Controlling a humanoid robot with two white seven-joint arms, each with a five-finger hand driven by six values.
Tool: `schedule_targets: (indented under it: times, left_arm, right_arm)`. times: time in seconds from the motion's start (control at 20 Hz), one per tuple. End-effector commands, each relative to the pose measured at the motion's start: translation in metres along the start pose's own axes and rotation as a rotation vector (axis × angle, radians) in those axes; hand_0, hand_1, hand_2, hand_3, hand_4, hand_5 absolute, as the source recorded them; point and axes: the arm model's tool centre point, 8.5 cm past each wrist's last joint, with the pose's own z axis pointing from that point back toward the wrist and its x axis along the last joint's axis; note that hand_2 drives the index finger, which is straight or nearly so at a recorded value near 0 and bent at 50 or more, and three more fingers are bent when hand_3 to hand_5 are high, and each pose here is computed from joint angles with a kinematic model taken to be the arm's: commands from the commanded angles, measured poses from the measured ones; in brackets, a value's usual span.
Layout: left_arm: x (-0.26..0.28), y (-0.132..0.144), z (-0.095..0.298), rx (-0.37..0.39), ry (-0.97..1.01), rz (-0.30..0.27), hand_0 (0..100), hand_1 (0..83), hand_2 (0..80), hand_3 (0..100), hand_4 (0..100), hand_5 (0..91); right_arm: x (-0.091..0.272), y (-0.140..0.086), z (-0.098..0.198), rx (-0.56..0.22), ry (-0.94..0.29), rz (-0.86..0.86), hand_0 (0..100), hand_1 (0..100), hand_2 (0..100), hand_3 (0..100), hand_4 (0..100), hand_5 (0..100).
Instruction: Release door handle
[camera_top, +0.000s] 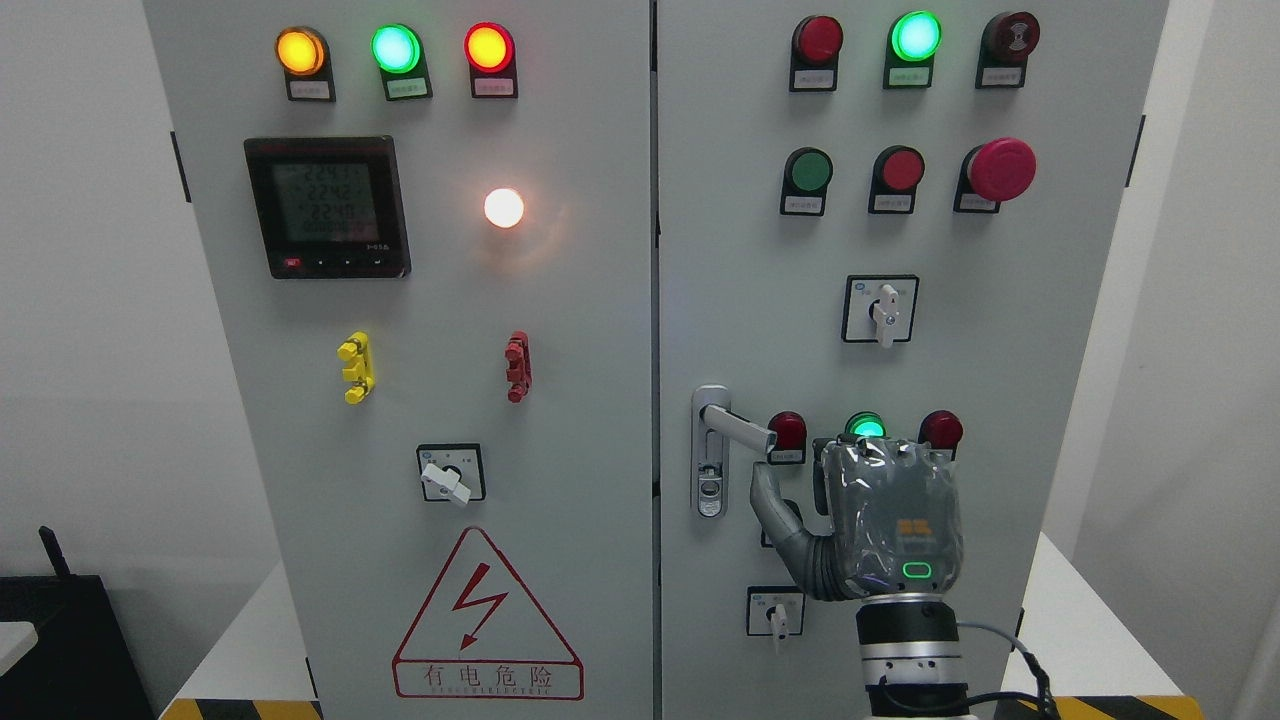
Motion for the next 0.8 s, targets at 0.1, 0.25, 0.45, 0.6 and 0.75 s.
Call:
schedule_targets:
  times: [0.1,0.25,0.45,0.6,0.75]
  left_arm:
    - [-0.006,0.001,0.001,0.004,0.016,0.013,12,38.9,0.0,0,0,0.0]
    - [-0.006,0.001,0.001,0.004,0.016,0.013,12,38.9,0.0,0,0,0.0]
    - [-0.006,0.001,0.001,0.004,0.016,0.013,12,38.9,0.0,0,0,0.0]
    - [-0.006,0.001,0.001,0.004,0.016,0.013,12,38.9,0.0,0,0,0.0]
    - [-0.006,0.001,0.001,0.004,0.016,0.013,12,38.9,0.0,0,0,0.0]
  right_arm:
    - [0.000,-0.003,0.017,-0.015,-0.044,-0.003,45,19,93,100,100,95]
    - [-0.002,-0.006,0.026,-0.039,-0.064,0.000,45,19,90,100,95,95]
    - [-0.015,-0.007,0.050,-0.042,-0.123,0.023,45,18,79,100,88,88]
    - [-0.026,-0.011,0.063,-0.033,-0.130,0.030,49,9,59,93,79,77]
    - [-0.042,-0.014,0.075,-0.022,-0.144,-0.006,53,1,44,68,57,51]
